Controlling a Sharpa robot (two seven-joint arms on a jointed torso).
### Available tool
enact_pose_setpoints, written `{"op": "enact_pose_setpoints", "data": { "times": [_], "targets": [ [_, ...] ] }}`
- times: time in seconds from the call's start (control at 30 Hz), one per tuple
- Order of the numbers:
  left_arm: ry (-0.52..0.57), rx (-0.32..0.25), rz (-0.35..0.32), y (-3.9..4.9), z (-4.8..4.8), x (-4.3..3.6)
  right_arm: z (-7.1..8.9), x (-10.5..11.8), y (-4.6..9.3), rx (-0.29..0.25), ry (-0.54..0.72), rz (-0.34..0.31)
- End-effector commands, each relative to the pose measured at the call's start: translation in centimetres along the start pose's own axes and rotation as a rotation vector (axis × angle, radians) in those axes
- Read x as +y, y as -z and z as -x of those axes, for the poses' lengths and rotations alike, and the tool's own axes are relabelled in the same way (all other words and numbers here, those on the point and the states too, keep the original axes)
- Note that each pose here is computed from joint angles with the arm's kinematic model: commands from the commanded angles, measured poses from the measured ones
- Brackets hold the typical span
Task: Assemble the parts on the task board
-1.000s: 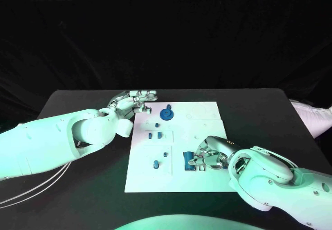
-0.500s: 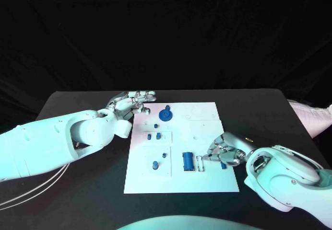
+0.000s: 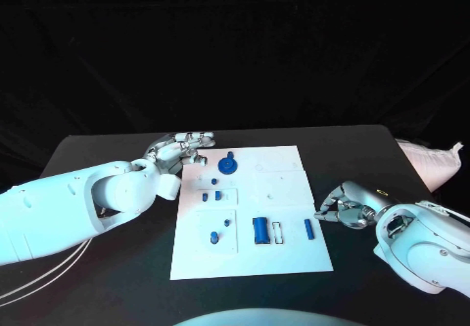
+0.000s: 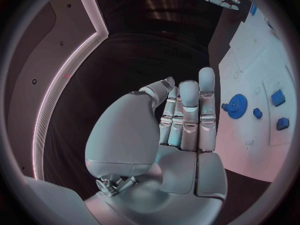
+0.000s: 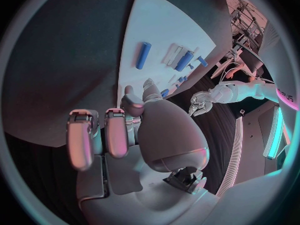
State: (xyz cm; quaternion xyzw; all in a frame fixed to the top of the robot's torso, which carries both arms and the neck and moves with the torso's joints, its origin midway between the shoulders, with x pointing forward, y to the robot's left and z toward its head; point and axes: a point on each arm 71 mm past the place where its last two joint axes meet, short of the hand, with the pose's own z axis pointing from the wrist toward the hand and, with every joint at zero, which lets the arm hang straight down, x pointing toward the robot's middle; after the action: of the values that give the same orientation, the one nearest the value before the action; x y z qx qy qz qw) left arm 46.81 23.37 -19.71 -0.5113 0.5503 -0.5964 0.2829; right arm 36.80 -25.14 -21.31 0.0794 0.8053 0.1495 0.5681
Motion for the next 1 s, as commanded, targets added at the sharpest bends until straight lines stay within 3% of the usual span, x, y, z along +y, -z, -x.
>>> {"op": "enact_pose_setpoints", "data": {
  "times": [0.03, 0.4, 1.0],
  "targets": [
    [0.008, 0.021, -0.004, -0.04, -0.27, -0.02, -0.4, -0.1, 0.0, 0.017, 0.075, -0.002],
    [0.008, 0.019, -0.003, -0.05, -0.19, 0.03, -2.3, 0.6, -0.3, 0.070, 0.096, 0.016],
    [0.009, 0.020, -0.002, -0.05, -0.16, 0.06, -3.5, 1.5, -1.2, 0.083, 0.220, 0.028]
  ]
}}
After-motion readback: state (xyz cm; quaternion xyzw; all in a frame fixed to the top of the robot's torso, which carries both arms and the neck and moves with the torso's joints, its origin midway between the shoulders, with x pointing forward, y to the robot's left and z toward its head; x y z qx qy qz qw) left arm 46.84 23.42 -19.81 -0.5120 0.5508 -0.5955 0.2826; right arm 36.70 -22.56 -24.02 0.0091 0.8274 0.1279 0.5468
